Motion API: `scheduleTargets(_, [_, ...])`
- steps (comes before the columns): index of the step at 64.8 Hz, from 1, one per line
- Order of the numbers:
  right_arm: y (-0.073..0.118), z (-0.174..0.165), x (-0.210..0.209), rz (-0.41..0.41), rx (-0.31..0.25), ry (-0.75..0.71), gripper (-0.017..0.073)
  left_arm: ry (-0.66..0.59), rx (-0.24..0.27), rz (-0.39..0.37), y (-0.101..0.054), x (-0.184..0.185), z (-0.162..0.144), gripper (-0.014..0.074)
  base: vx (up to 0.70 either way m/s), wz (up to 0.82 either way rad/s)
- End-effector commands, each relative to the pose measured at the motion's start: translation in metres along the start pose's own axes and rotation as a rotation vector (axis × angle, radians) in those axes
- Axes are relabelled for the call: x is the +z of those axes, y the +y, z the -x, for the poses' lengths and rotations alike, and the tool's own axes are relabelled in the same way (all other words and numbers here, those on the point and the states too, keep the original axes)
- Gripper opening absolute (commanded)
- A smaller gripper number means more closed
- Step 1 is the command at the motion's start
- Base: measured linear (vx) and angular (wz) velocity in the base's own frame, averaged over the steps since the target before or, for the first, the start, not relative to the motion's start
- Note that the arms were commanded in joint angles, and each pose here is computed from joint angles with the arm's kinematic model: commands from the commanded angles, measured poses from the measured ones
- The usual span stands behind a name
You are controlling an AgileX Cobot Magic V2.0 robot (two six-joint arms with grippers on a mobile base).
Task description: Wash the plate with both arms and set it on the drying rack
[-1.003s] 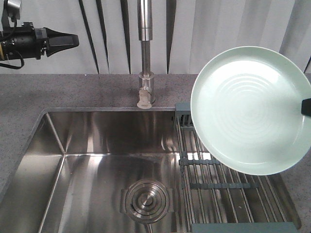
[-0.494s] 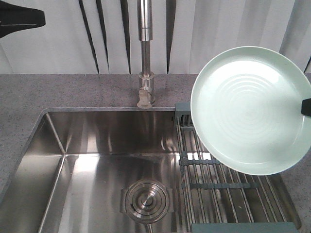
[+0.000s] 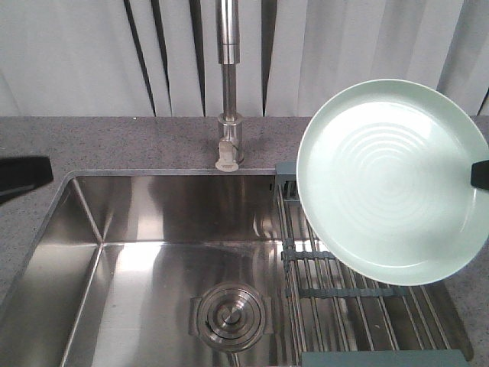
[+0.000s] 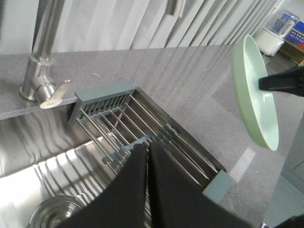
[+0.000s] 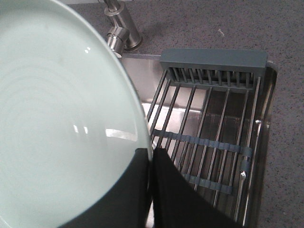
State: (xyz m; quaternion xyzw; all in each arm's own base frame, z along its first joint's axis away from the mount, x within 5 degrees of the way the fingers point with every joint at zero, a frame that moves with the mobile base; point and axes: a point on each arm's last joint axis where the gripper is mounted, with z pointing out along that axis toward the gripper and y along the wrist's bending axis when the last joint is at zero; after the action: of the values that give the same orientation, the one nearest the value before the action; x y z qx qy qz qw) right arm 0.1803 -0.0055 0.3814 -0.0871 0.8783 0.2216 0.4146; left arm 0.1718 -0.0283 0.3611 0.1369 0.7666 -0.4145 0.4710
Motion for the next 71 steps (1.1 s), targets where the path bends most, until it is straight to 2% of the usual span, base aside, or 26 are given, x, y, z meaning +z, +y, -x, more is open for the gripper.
scheduleTargets(1, [0.007,0.009,-0.007,0.022,0.0,-0.071,-0.0006,-0.008,0.046,0.046,-0.013,-0.008,-0.016,-0.0008,0.0,0.0])
scheduleTargets(10, [0.007,0.009,-0.007,0.028,0.0,-0.065,-0.0006,-0.019,0.031,0.074,-0.018,-0.011,-0.044,-0.0008,0.0,0.0])
scheduleTargets(25, [0.009,0.007,-0.007,0.045,-0.002,-0.044,-0.0006,-0.006,-0.036,0.101,-0.011,-0.009,-0.079,-0.0008,0.0,0.0])
scheduleTargets(41, [0.009,0.006,-0.007,0.056,0.001,-0.038,-0.0006,0.036,-0.049,0.03,-0.017,-0.008,-0.086,-0.0007,0.0,0.0])
scheduleTargets(46, [0.011,0.008,-0.004,0.082,0.004,-0.043,-0.0006,0.048,-0.049,0.011,-0.019,-0.008,-0.087,-0.0007,0.0,0.0])
scheduleTargets(52, [0.017,0.011,0.006,0.156,-0.012,-0.022,-0.0006,0.049,-0.048,0.01,-0.019,-0.008,-0.087,-0.0006,0.0,0.0])
scheduleTargets(62, [0.034,0.016,0.033,0.268,-0.079,0.069,-0.0005,0.05,-0.049,0.009,-0.019,-0.008,-0.087,-0.0006,0.0,0.0])
scheduleTargets(71, [0.05,0.02,0.061,0.286,-0.112,0.149,-0.0005,0.055,-0.049,-0.001,-0.02,-0.008,-0.087,-0.0006,0.0,0.0])
